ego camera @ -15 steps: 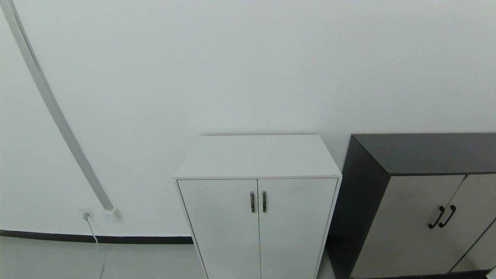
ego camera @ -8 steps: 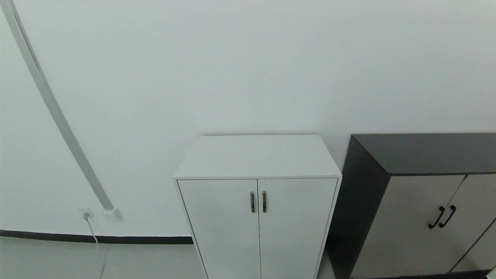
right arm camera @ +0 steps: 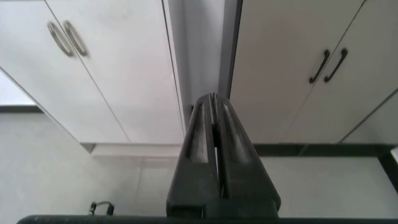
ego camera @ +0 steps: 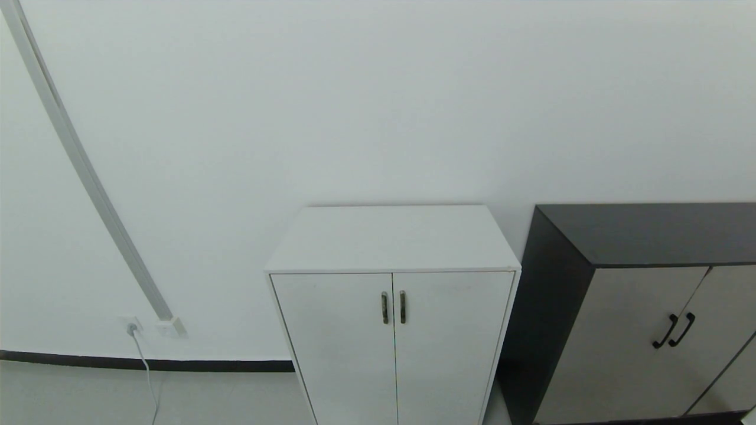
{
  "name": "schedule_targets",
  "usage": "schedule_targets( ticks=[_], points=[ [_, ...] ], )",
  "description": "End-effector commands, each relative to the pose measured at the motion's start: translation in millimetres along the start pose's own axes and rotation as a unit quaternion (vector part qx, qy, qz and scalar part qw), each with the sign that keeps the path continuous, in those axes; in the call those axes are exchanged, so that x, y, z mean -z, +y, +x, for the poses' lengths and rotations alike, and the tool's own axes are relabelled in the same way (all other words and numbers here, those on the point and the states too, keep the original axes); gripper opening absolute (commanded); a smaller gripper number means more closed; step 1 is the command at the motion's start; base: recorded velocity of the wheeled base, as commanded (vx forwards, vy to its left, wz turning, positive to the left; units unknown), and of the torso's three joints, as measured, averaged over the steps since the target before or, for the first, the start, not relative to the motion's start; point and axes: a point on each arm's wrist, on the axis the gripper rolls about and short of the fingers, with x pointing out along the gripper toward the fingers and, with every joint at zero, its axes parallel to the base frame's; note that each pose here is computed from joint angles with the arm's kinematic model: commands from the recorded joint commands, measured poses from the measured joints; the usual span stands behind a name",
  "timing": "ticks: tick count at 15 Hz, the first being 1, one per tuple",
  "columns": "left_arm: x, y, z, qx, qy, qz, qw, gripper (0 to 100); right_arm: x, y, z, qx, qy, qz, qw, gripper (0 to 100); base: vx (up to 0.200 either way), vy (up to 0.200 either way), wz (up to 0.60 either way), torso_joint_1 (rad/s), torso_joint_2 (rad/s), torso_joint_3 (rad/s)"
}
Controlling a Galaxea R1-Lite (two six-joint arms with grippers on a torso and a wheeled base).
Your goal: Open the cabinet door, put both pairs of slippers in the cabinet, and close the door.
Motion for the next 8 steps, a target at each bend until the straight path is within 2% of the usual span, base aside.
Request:
schedule_targets(
  ticks=[1, 8],
  points=[
    [0.0, 0.0, 0.1, 0.0, 0.001, 0.0, 1.0, 0, 1.5, 0.1, -4.6, 0.0, -0.031, 0.0, 1.0, 0, 0.0, 0.0, 0.0, 0.0, 0.0, 0.0],
    [0.4, 0.1, 0.2, -0.002, 0.001, 0.0, 1.0, 0, 5.6, 0.1, -13.9, -0.003, -0.095, 0.0, 0.995, 0, 0.0, 0.0, 0.0, 0.0, 0.0, 0.0]
  ],
)
